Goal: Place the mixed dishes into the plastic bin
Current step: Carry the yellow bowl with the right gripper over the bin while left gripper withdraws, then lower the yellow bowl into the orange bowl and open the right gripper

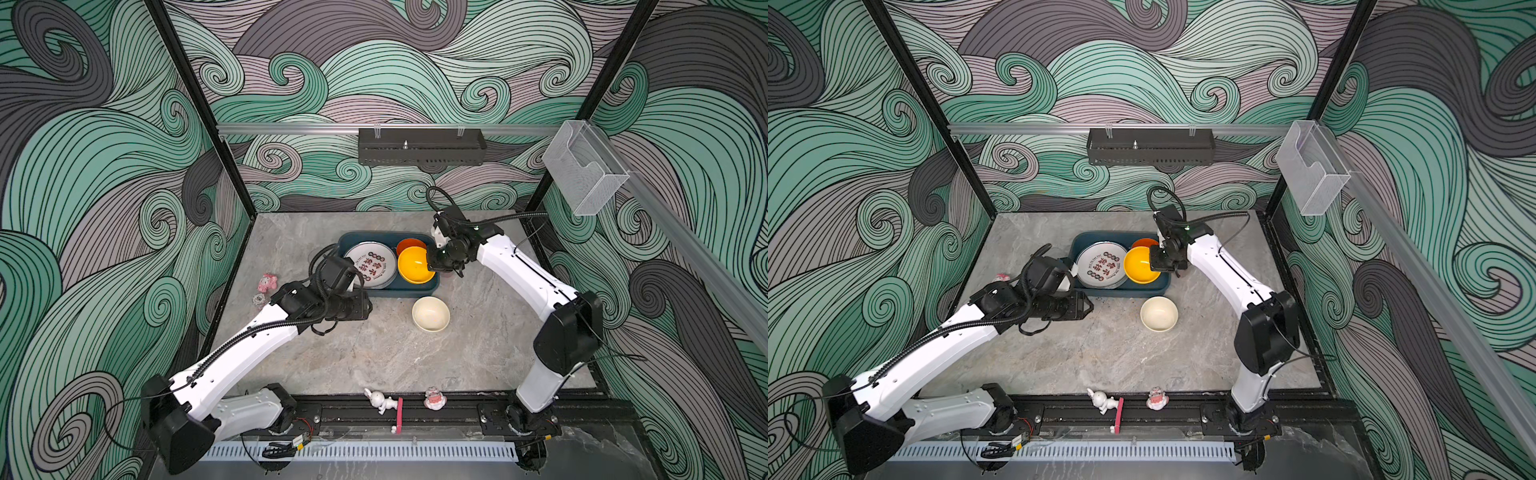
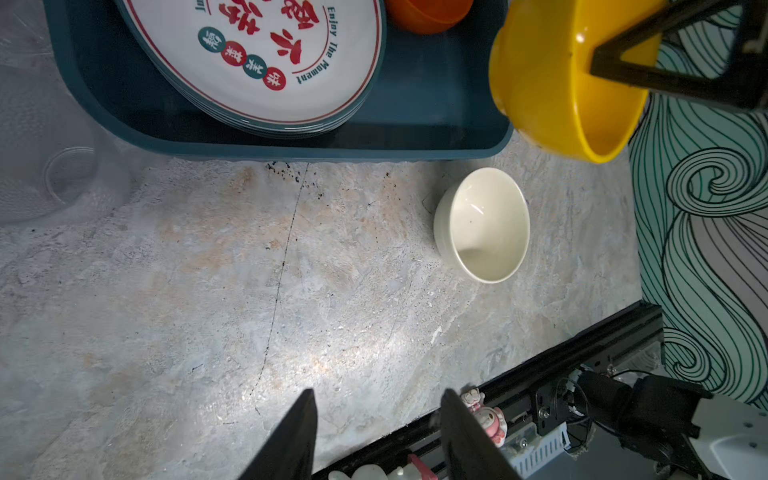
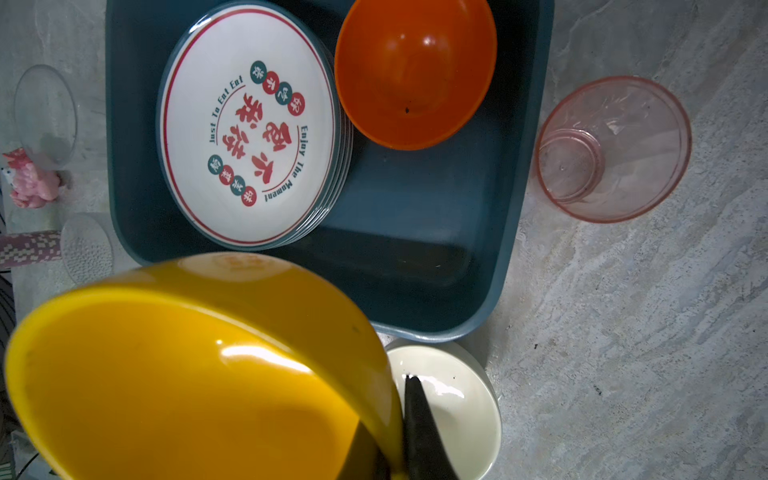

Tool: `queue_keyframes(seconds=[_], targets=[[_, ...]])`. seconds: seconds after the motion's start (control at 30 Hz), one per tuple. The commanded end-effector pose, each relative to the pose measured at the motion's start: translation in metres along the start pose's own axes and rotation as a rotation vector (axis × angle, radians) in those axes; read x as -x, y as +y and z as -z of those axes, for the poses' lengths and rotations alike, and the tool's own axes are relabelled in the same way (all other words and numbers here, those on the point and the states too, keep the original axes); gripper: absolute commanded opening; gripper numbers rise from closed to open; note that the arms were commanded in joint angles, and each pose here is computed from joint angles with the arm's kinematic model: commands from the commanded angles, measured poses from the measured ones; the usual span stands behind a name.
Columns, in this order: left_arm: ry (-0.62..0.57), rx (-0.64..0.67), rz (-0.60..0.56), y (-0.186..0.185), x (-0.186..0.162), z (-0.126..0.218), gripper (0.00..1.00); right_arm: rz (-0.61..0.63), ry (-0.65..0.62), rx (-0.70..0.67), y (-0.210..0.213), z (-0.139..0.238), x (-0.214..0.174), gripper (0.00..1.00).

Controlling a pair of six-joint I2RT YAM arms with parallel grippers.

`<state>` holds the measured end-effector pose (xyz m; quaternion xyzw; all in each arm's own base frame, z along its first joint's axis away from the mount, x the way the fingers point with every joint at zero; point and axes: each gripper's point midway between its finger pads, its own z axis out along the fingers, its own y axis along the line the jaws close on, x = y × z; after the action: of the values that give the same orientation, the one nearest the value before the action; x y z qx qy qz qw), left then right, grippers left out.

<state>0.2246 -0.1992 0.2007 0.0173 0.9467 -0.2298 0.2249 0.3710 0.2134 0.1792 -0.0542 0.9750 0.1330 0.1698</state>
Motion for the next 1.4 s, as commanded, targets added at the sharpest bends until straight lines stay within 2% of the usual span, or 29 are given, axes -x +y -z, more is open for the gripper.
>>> queue_keyframes(seconds=[0.0,0.63,1.37], targets=[[-0.084,-0.032,0.038,0.000,0.012,0.012,0.55,0.000,-0.015,-0.033,-0.005,-0.003,0.019,0.00],[-0.045,-0.029,0.144,0.023,-0.012,-0.004,0.56,-0.087,-0.001,-0.104,-0.034,-0.061,0.081,0.00],[-0.013,-0.019,0.176,0.027,-0.019,-0.015,0.56,-0.109,0.018,-0.137,-0.046,-0.098,0.103,0.01]])
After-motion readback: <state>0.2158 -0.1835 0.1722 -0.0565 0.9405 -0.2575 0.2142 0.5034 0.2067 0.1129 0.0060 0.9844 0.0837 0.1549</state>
